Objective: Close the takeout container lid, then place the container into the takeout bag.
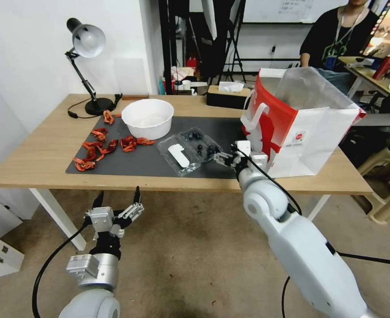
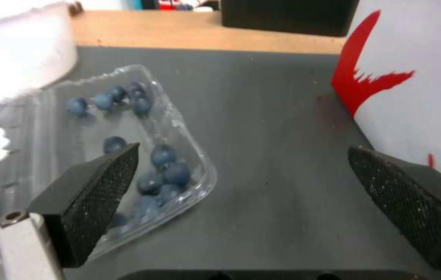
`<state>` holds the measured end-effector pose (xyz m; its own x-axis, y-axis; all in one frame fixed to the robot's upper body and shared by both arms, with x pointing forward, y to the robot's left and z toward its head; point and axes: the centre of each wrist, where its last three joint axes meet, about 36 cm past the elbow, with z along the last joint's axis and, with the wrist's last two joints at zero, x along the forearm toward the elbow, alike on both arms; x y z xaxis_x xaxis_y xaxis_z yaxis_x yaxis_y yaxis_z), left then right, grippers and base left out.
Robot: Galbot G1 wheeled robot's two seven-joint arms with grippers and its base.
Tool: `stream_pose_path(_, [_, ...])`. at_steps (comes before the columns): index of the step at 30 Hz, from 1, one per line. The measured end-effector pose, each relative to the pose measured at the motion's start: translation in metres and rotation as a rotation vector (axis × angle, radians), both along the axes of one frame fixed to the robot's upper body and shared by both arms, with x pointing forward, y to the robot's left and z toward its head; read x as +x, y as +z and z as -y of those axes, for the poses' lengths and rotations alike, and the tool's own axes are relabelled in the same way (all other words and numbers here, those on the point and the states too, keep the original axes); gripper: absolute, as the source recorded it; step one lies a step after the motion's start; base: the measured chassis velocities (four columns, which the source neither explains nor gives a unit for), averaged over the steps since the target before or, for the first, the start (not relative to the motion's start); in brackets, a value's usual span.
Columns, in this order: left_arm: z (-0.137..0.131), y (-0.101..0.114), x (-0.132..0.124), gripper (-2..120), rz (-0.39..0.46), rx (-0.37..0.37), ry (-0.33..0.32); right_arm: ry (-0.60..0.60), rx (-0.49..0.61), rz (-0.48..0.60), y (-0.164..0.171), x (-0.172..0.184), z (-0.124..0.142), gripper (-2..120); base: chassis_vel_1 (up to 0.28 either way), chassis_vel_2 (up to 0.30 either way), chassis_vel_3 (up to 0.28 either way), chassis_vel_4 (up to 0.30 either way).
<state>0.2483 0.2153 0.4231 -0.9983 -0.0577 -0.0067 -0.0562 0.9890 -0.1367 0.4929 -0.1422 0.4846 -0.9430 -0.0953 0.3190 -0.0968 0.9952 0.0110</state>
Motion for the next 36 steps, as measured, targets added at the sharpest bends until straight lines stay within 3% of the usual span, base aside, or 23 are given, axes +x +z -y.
stream_pose_path(6, [-0.001,-0.004,0.002,100,-0.006,0.001,0.004,-0.013,-0.017,-0.060,0.001,0.029,-0.007,100,0.000,0.000,0.000,0.000])
stream_pose_path(36, [-0.001,-0.013,0.003,100,-0.003,0.001,0.014,-0.058,-0.049,-0.143,0.002,0.036,-0.004,100,0.000,0.000,0.000,0.000])
